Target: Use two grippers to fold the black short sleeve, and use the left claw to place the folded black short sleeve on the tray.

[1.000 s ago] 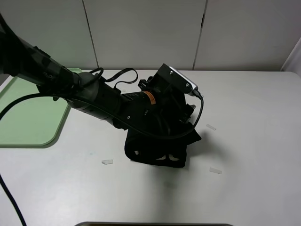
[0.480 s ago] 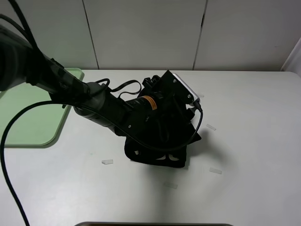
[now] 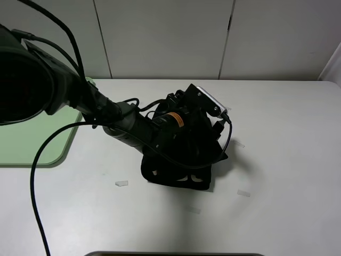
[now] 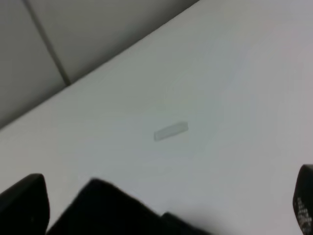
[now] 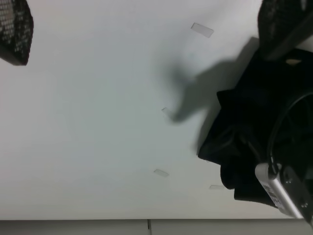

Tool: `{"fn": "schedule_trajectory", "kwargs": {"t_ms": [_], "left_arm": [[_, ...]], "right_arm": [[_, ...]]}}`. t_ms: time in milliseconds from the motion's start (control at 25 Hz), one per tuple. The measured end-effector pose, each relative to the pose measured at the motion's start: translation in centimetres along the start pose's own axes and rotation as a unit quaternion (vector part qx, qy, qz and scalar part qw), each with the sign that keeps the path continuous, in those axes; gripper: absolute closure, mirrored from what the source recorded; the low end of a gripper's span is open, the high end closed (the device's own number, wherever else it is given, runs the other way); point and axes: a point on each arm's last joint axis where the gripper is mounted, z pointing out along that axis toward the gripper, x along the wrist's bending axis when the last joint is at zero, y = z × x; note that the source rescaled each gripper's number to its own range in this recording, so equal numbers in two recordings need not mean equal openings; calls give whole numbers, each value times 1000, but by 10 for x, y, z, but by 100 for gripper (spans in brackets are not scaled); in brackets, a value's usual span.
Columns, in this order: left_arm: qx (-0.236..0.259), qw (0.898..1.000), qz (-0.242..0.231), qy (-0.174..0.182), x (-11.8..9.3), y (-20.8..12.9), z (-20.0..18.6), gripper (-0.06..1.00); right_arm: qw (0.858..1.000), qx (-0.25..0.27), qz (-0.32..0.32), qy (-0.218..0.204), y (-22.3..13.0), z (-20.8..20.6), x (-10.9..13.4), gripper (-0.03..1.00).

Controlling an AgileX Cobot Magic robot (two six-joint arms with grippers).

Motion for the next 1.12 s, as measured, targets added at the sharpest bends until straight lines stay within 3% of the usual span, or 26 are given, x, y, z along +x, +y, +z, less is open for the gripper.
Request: {"fn": "schedule_trajectory", "kwargs": {"t_ms": [280,520,760,880,1120], "left_arm": [[8,999,-29,17,8,-14,2,-5],[-18,999,-31,23,11,-5,2,-5],[-82,995,-40,36,24,62,-14,-6],[-92,994,-43,34,30,95,-29,-6],[-11,999,-44,23,45,119,-75,-6]], "right_arm": [[1000,0,0,0,0,0,0,-3],[1000,0,0,0,0,0,0,-3],[1000,0,0,0,0,0,0,-3],[1000,0,0,0,0,0,0,-3],[1000,0,0,0,0,0,0,-3]]}}
